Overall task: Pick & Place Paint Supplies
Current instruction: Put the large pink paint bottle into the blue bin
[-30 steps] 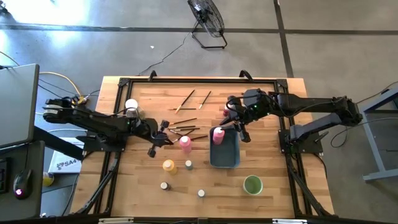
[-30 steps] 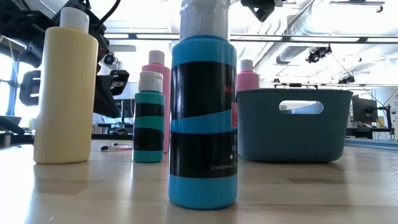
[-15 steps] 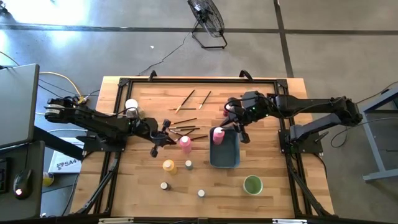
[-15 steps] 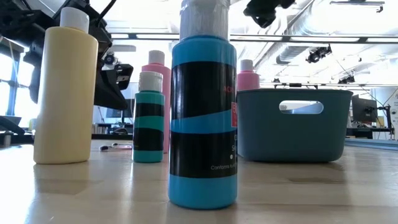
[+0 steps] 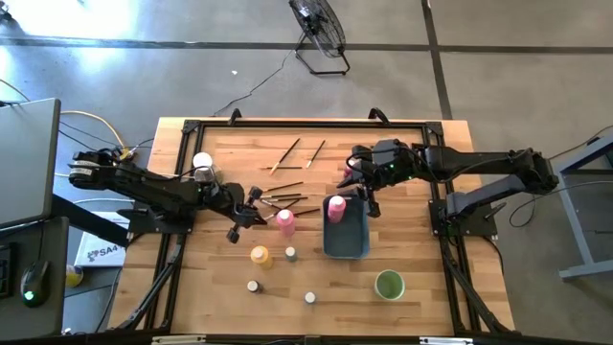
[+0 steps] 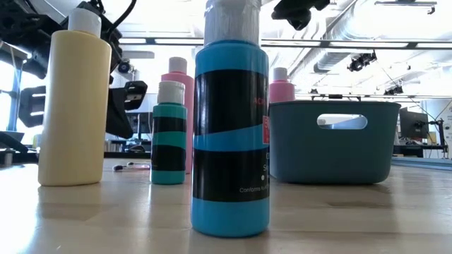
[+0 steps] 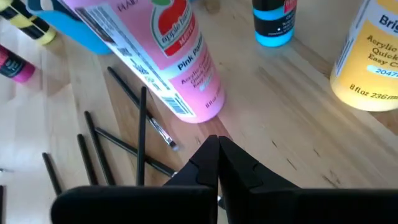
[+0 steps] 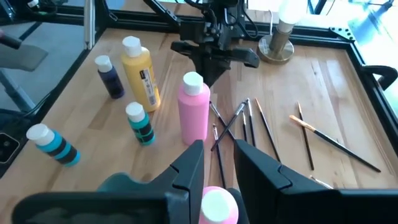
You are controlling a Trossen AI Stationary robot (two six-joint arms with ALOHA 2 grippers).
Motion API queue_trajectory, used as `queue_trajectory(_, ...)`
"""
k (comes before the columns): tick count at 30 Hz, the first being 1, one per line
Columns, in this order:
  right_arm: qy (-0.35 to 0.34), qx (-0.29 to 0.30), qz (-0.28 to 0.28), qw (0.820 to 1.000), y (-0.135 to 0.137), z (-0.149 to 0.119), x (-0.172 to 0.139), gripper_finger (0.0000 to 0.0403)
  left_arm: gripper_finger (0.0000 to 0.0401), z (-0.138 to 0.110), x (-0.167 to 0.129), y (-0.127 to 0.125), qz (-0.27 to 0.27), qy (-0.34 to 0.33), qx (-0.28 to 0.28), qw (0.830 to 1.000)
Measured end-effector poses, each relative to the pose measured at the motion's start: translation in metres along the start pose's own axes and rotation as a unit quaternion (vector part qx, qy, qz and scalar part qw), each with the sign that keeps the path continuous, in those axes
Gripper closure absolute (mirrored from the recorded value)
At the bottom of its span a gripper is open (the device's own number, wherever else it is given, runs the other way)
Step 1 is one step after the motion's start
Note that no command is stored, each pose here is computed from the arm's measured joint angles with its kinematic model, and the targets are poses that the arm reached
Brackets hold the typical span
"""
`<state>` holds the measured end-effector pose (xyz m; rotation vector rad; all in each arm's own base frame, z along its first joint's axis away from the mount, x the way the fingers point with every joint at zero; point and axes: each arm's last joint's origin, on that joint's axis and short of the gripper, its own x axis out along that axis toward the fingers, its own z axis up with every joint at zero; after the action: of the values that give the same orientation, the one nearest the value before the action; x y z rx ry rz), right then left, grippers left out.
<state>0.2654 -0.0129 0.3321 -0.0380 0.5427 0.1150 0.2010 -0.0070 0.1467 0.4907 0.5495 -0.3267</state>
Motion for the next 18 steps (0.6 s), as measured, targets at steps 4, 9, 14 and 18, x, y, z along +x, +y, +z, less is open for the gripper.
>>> queue_trajectory(4, 0.0, 0.0, 0.0, 1.0, 0.0, 0.0, 0.0, 0.0322, 0.0401, 0.001, 0.0, 0.001, 0.006, -0.002, 0.003, 1.0)
queue_trajectory(9, 0.0, 0.0, 0.0, 1.0, 0.0, 0.0, 0.0, 0.0322, 0.0401, 0.0, 0.007, 0.002, 0.01, -0.011, 0.013, 1.0)
queue_trajectory(14, 0.0, -0.004, 0.0, 1.0, 0.0, 0.0, 0.0, 0.0322, 0.0401, -0.007, 0.02, 0.0, 0.01, 0.006, 0.011, 1.0)
queue_trajectory(18, 0.0, -0.004, 0.0, 1.0, 0.0, 0.0, 0.0, 0.0322, 0.0401, -0.006, 0.029, 0.001, -0.009, -0.006, 0.01, 1.0)
